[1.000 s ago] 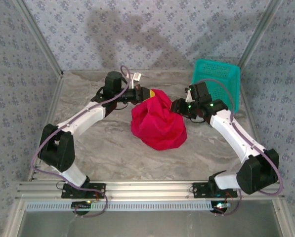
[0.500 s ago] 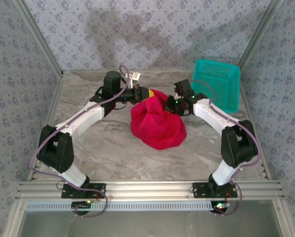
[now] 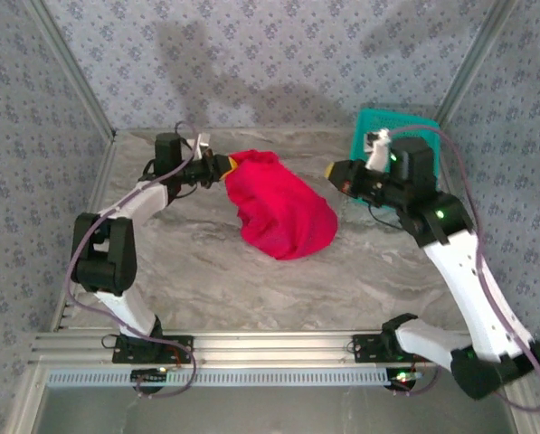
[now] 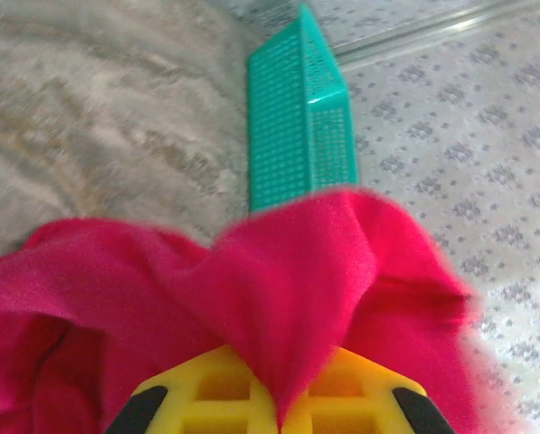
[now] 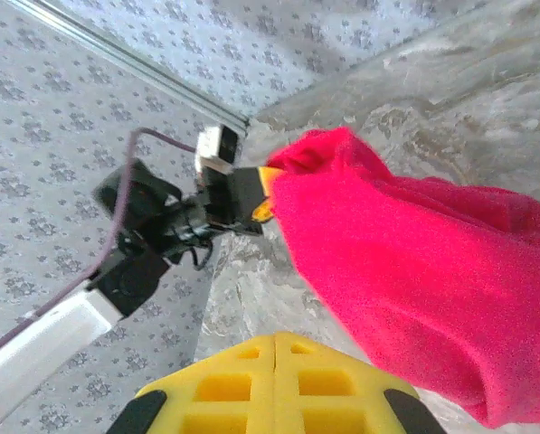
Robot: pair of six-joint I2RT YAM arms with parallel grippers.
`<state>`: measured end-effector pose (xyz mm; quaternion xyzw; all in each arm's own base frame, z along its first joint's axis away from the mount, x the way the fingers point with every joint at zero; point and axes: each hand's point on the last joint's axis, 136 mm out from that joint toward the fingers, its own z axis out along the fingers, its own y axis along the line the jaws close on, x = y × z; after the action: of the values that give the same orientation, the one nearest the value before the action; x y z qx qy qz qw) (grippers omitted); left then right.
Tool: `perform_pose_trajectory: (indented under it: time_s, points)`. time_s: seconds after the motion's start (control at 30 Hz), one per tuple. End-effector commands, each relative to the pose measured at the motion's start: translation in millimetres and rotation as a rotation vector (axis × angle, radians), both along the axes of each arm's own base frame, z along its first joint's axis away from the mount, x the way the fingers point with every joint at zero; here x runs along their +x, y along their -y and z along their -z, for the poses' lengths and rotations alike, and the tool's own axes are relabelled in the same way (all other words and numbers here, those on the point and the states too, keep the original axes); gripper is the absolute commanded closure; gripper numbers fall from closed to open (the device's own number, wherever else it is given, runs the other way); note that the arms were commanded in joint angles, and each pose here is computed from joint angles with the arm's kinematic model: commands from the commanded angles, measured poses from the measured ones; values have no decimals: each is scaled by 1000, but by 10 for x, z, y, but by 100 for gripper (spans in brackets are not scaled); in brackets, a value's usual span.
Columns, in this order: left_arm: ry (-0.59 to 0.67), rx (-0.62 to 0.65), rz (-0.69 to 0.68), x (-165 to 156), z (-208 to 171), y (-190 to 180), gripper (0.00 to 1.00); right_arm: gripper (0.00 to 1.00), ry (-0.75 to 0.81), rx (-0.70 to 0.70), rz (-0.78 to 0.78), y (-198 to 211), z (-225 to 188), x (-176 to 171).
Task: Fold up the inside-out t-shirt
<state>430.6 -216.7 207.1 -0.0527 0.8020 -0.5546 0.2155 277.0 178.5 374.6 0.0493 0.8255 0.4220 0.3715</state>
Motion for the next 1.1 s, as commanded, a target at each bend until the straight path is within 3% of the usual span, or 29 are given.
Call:
perform_pose_trajectory:
  time_s: [0.0, 0.2, 0.23, 0.4, 0.6, 0.77, 0.83, 0.93, 0.97, 1.07]
  points:
    - [49, -38, 3, -4, -163, 74, 100, 100, -156, -76, 17, 110, 789, -32]
    - [100, -24, 65, -205, -372, 380, 100, 100, -300, -177, 50, 104, 1635, 189]
    - [109, -29, 73, -234, -413, 421, 100, 96, -300, -188, 44, 66, 1658, 214]
    - [170, -116, 126, -405, -733, 640, 100, 58, -208, -161, -43, -367, 1505, 351]
    - [207, -210, 137, -485, -1071, 693, 100, 42, -146, -89, -132, -921, 1494, 655]
    - [221, -251, 138, -543, -1230, 689, 100, 39, -138, -76, -155, -1268, 1582, 1000]
    - [231, -266, 136, -560, -1291, 684, 100, 44, -146, -45, -165, -1390, 1617, 1120]
    - [240, -268, 137, -564, -1360, 672, 100, 90, -163, -42, -178, -1458, 1570, 1180]
    - [239, -259, 133, -549, -1363, 654, 100, 100, -166, -61, -180, -1423, 1503, 1139]
    - [228, -169, 101, -464, -1256, 580, 100, 100, -158, -167, -136, -1117, 1215, 912]
